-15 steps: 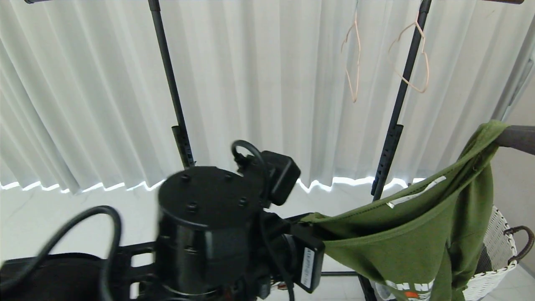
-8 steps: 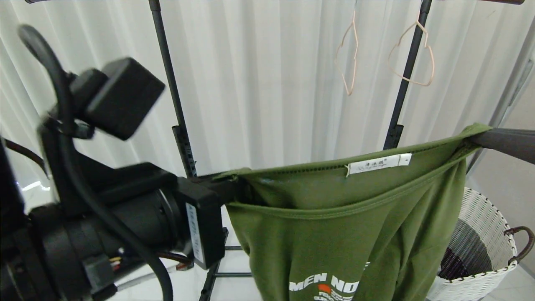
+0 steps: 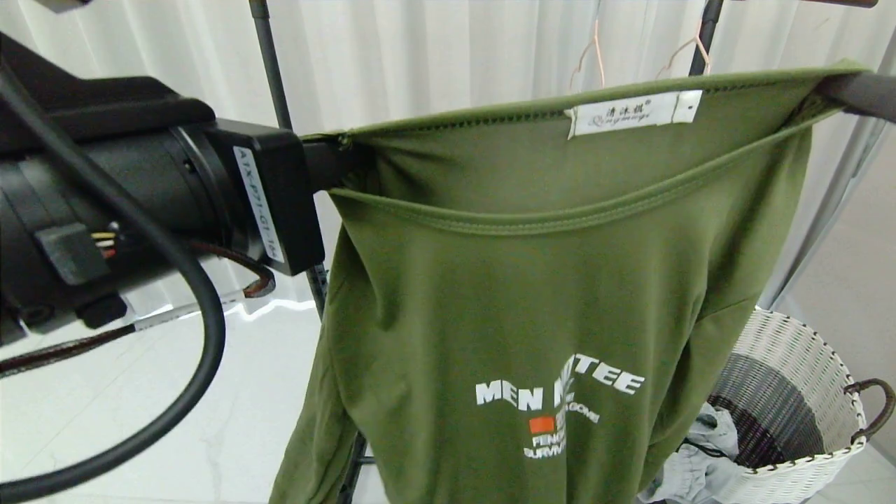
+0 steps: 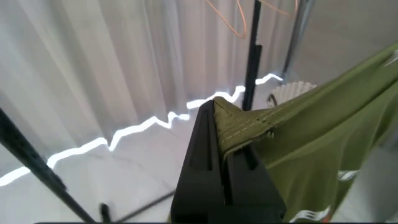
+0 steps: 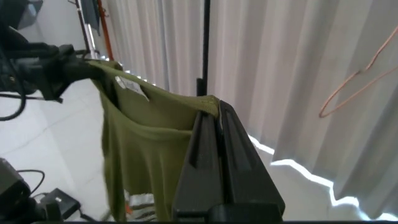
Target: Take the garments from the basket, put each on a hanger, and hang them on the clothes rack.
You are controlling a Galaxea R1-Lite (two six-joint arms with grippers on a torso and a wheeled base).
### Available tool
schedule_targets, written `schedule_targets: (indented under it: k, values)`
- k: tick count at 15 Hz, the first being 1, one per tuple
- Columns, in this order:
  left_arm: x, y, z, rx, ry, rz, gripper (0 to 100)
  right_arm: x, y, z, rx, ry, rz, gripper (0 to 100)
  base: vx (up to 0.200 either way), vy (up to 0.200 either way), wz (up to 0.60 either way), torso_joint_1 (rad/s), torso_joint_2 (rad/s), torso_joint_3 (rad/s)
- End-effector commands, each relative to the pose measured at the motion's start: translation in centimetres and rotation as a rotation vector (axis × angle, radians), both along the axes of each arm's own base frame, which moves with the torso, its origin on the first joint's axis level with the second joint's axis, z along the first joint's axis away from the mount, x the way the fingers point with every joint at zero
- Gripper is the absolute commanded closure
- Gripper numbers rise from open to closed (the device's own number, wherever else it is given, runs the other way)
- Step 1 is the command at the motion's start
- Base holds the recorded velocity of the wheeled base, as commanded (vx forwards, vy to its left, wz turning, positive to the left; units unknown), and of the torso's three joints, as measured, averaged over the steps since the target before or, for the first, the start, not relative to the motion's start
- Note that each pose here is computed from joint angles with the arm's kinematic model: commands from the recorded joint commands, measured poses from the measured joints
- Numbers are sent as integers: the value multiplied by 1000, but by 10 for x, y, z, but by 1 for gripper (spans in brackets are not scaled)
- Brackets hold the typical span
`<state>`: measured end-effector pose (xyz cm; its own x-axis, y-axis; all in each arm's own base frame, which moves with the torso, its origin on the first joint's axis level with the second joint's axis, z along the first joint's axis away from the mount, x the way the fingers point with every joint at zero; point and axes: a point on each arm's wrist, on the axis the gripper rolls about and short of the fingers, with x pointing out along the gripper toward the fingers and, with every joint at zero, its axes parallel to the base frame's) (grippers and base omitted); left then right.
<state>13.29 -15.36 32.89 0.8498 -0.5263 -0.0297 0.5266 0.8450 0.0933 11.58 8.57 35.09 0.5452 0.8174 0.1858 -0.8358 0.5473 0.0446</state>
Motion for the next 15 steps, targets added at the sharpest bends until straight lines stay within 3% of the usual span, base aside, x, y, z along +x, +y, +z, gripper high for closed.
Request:
schedule_targets:
  k: [1,2,5,8,11,15]
  values:
    - [9,-1,10,33,-49,29,100,0,0,7,11,-20,3,100,0,0,0,0,0,0]
    - [12,-4,13,47,-70,31,100,-1,0,7,11,-20,3,100,0,0,0,0,0,0]
    - [21,-16,24,16,-101,31,100,-2,-1,9,15,-27,2,100,0,0,0,0,0,0]
    - [24,-19,20,16,-88,30,100,-13,-8,11,25,-47,6,100,0,0,0,0,0,0]
    - [46,-25,16,28,-67,59,100,-29,-15,6,11,-80,39,100,0,0,0,0,0,0]
    - [78,-49,23,-39,-51,75,100,-48,-21,-6,-14,-94,163,100,0,0,0,0,0,0]
